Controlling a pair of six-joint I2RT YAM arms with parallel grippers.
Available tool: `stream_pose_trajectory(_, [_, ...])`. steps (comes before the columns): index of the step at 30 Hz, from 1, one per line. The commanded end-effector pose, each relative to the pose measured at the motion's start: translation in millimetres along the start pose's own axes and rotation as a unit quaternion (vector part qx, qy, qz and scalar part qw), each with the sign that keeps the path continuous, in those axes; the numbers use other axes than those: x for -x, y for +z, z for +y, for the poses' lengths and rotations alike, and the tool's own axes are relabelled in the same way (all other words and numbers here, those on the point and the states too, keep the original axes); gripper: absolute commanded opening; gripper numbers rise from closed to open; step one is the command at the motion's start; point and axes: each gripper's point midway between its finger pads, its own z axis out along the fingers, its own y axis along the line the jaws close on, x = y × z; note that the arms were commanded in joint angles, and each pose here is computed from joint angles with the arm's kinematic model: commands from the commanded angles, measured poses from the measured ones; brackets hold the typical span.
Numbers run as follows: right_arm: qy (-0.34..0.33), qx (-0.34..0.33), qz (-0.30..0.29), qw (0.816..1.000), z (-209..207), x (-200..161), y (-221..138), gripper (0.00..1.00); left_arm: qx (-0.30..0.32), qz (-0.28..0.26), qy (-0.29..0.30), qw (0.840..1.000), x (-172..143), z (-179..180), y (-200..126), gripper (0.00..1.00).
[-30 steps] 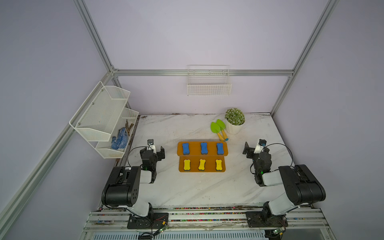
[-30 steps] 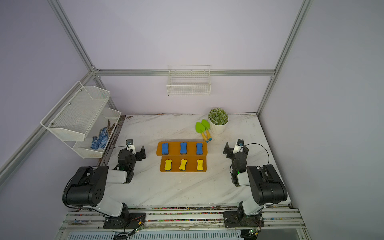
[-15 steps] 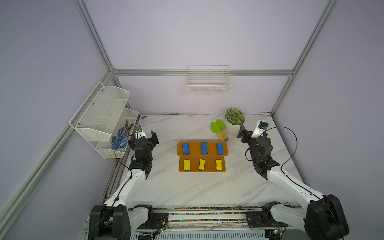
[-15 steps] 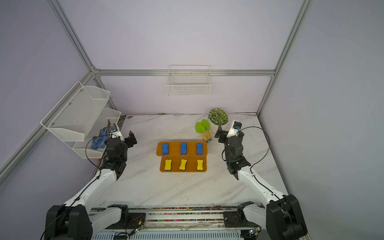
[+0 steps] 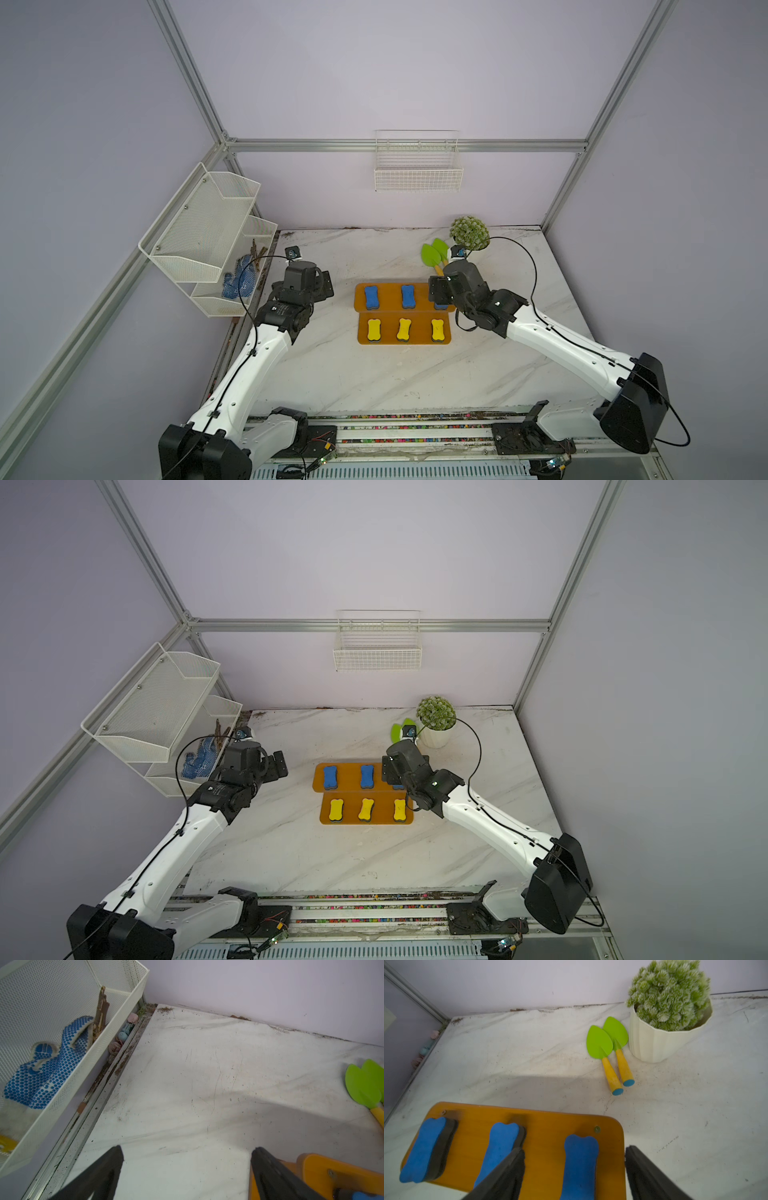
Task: Remove the whiteboard erasers from the shelf
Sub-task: Pick up the whiteboard eraser from the shelf.
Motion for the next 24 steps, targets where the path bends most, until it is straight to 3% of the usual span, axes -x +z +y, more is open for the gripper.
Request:
stream_pose_trajectory(1, [0.003, -0.035, 0.074, 0.997, -9.9, -33.5, 1.0, 0.73, 0.005, 0.009, 0.004, 1.000, -1.6, 0.3, -6.3, 1.00])
stream_pose_trajectory(24, [-0.016, -0.062, 0.095, 0.993, -9.5, -44.7, 22.9, 0.51, -0.007, 0.023, -0.001, 1.000, -14.3, -4.1, -0.4, 1.00])
